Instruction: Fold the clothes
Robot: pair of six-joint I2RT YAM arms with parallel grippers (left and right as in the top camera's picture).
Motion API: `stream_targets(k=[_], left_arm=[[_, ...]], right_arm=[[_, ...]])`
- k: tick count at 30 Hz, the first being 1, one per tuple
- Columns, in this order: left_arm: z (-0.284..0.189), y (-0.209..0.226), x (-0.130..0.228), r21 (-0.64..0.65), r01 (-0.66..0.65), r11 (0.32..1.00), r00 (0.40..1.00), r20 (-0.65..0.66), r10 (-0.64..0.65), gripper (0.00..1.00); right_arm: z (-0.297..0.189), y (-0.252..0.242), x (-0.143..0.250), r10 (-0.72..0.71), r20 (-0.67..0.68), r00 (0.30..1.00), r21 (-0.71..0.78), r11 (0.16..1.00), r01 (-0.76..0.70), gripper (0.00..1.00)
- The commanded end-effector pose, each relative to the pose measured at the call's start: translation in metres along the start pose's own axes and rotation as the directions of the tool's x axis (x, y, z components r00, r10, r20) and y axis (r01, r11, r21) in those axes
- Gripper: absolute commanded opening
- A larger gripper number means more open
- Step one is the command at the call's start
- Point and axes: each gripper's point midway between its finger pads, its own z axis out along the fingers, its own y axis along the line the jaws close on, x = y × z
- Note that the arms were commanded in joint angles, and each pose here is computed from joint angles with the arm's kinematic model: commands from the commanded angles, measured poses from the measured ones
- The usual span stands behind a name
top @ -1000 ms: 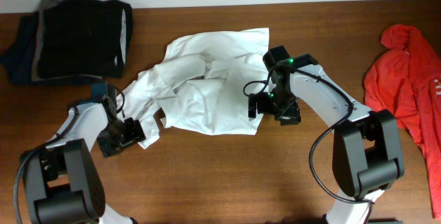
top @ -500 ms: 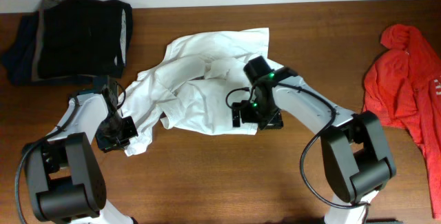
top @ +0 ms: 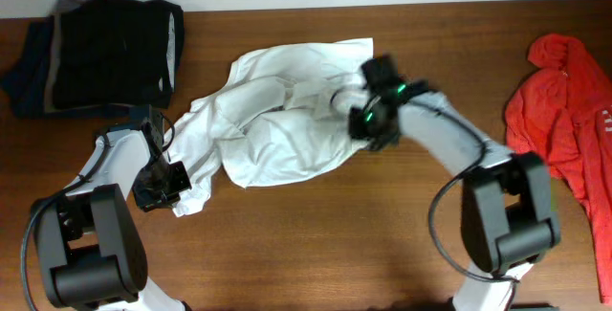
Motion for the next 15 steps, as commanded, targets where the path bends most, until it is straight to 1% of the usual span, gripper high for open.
stream_targets(k=[1,2,3,4,5,6,9,10,11,12,15], left_arm=[[-0.001,0.0,-0.006,0.005,0.017,1.0,1.0,0.012,-0.017,0.0],[-0.001,0.0,-0.006,0.005,0.017,1.0,1.0,0.013,-0.017,0.01],[-0.001,0.0,-0.007,0.006,0.017,1.0,1.0,0.016,-0.018,0.0],[-0.001,-0.001,-0.008,0.011,0.018,1.0,1.0,0.022,-0.018,0.01],[-0.001,-0.003,-0.01,0.024,0.018,1.0,1.0,0.025,-0.019,0.0],[-0.001,-0.006,-0.01,0.036,0.017,0.999,0.999,0.026,-0.018,0.01],[-0.001,-0.005,-0.009,0.035,0.017,0.999,1.0,0.021,-0.018,0.01],[-0.001,-0.005,-0.008,0.034,0.017,0.999,1.0,0.017,-0.018,0.0],[-0.001,-0.004,-0.005,0.031,0.017,0.999,1.0,0.007,-0.017,0.01],[-0.001,-0.004,-0.004,0.03,0.016,0.999,1.0,0.002,-0.017,0.0],[-0.001,-0.004,-0.003,0.029,0.016,0.999,1.0,0.0,-0.016,0.01]], right_arm=[[-0.034,-0.029,-0.046,0.008,0.098,0.995,0.004,1.0,-0.009,0.95],[-0.034,-0.036,-0.035,0.034,0.046,0.998,0.005,0.999,-0.034,0.99],[-0.031,-0.038,-0.015,0.051,-0.035,0.998,0.003,0.999,-0.051,0.99],[-0.029,-0.034,-0.003,0.051,-0.079,0.996,-0.008,0.999,-0.052,0.99],[-0.023,-0.025,0.016,0.034,-0.136,0.99,-0.023,0.999,-0.037,0.99],[-0.008,-0.008,0.037,-0.024,-0.169,0.985,-0.031,0.999,0.019,0.98],[0.023,0.03,0.065,-0.146,-0.146,0.978,-0.081,0.987,0.136,0.99],[0.033,0.036,0.071,-0.155,-0.124,0.98,-0.073,0.986,0.147,0.99],[0.041,0.031,0.075,-0.129,-0.097,0.987,-0.004,0.992,0.129,0.99],[0.043,0.027,0.076,-0.114,-0.084,0.99,0.034,0.992,0.118,0.99],[0.043,0.025,0.079,-0.107,-0.094,0.99,0.043,0.993,0.111,0.99]])
